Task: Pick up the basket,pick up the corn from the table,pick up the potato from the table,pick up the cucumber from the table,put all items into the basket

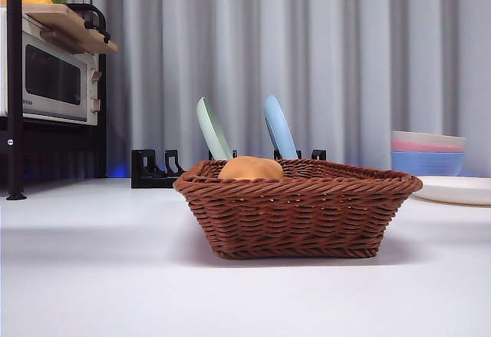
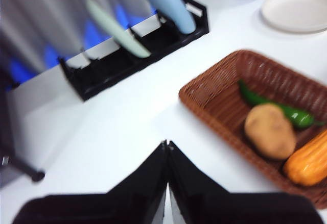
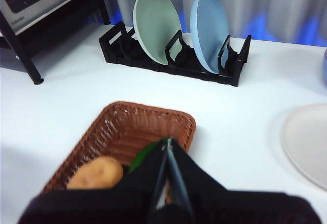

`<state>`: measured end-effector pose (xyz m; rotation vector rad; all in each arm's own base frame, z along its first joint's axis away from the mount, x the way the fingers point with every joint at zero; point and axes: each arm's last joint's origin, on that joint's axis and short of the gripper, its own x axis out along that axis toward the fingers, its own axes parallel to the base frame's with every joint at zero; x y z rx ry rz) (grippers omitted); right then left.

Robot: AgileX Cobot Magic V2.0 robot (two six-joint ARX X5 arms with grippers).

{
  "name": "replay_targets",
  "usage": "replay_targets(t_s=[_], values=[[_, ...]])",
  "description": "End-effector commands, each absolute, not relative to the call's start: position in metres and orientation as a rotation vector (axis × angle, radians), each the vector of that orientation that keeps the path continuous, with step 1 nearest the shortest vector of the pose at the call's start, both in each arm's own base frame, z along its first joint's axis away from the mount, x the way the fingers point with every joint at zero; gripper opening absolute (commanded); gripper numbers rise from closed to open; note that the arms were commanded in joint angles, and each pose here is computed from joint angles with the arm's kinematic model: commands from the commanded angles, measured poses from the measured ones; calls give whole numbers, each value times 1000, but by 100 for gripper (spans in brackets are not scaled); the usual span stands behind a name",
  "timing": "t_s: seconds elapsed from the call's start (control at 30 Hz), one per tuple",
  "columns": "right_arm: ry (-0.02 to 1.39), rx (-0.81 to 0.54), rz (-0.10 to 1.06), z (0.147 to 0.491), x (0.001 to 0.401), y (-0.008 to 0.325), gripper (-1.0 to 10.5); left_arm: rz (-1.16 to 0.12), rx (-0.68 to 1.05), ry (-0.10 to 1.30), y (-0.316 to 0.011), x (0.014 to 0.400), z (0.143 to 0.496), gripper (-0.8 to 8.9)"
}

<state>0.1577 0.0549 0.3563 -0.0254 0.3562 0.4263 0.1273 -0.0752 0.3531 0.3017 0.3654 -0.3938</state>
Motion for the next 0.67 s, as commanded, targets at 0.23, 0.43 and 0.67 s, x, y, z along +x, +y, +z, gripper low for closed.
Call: replay_targets(t_s=[0.23, 0.43, 0.67], values=[[412, -50, 406, 284, 136, 47, -17, -364, 220, 358, -53, 95, 280, -8], [487, 96, 368, 277, 140, 48, -2, -278, 269, 420, -49, 93, 272, -3], [495, 104, 365, 277, 140, 48, 2, -292, 277, 445, -49, 92, 270, -3]])
